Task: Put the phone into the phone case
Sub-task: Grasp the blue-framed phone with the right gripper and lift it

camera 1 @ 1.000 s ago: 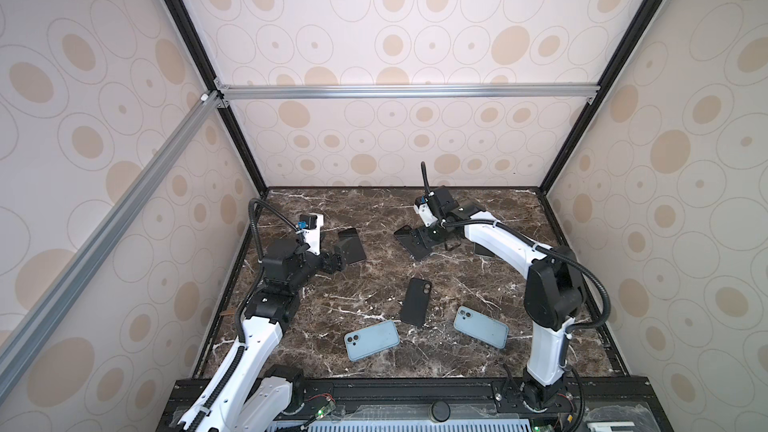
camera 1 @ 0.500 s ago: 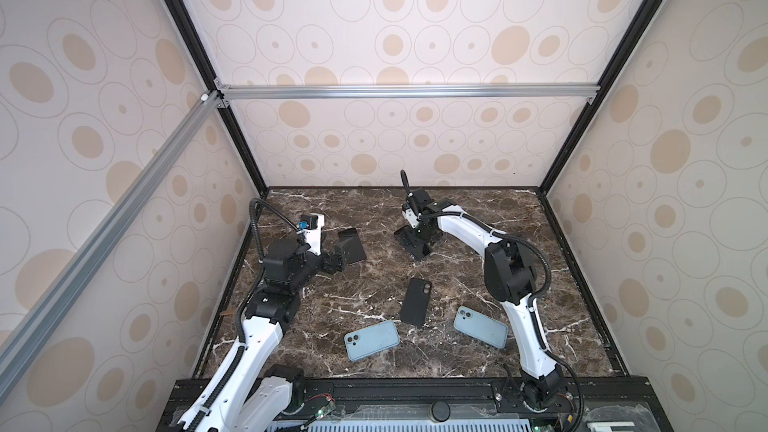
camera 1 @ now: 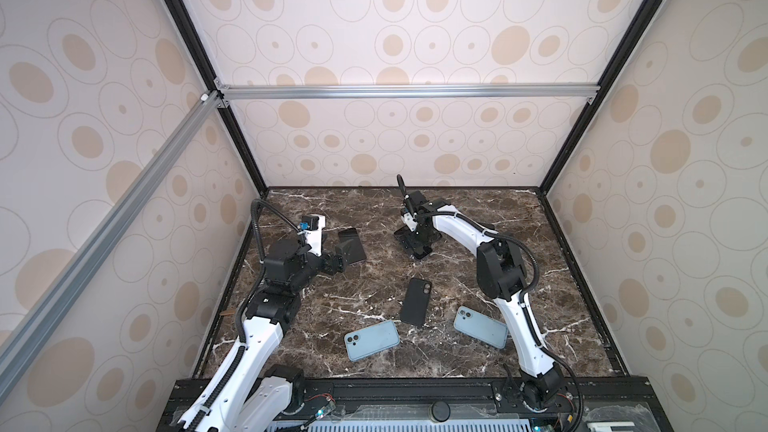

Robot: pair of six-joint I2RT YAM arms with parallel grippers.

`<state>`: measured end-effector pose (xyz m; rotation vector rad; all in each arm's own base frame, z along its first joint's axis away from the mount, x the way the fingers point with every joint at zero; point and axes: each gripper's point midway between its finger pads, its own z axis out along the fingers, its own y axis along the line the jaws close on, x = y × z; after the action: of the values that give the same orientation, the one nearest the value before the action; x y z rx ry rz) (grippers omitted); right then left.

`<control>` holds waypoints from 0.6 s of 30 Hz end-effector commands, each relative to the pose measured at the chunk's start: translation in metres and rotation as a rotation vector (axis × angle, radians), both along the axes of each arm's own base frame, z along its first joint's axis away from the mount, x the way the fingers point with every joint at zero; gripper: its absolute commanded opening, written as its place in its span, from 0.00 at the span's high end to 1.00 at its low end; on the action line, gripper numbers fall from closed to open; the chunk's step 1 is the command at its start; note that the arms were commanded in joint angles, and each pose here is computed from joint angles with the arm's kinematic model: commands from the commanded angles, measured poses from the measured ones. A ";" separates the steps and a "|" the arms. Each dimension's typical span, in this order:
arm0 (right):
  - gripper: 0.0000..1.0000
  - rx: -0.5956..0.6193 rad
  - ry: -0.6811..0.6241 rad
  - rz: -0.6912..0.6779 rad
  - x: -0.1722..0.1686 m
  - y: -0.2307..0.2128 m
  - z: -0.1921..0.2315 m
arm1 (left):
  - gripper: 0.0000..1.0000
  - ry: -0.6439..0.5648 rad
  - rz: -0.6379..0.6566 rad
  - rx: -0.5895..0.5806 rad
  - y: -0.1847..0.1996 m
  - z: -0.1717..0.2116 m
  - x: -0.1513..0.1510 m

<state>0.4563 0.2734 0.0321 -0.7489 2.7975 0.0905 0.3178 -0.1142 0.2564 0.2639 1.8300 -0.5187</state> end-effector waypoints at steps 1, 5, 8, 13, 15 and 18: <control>0.07 -0.045 0.042 0.017 -0.006 -0.007 -0.010 | 0.15 -0.006 -0.011 0.003 -0.003 0.001 -0.001; 0.09 -0.044 0.069 0.031 -0.010 -0.007 -0.015 | 0.15 0.002 -0.013 0.002 -0.003 -0.002 -0.001; 0.12 -0.050 0.086 0.041 -0.013 -0.007 -0.018 | 0.16 0.002 -0.014 0.001 -0.003 -0.001 -0.001; 0.16 -0.058 0.101 0.046 -0.013 -0.008 -0.022 | 0.16 0.004 -0.014 0.003 -0.003 -0.002 -0.001; 0.16 -0.063 0.103 0.046 -0.012 -0.008 -0.023 | 0.16 0.006 -0.015 0.005 -0.003 -0.003 0.000; 0.17 -0.082 0.098 0.047 -0.011 -0.010 -0.025 | 0.16 0.010 -0.012 0.007 -0.003 -0.003 0.000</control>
<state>0.4533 0.2719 0.0230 -0.8107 2.8380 0.0797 0.3188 -0.1146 0.2537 0.2635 1.8388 -0.5193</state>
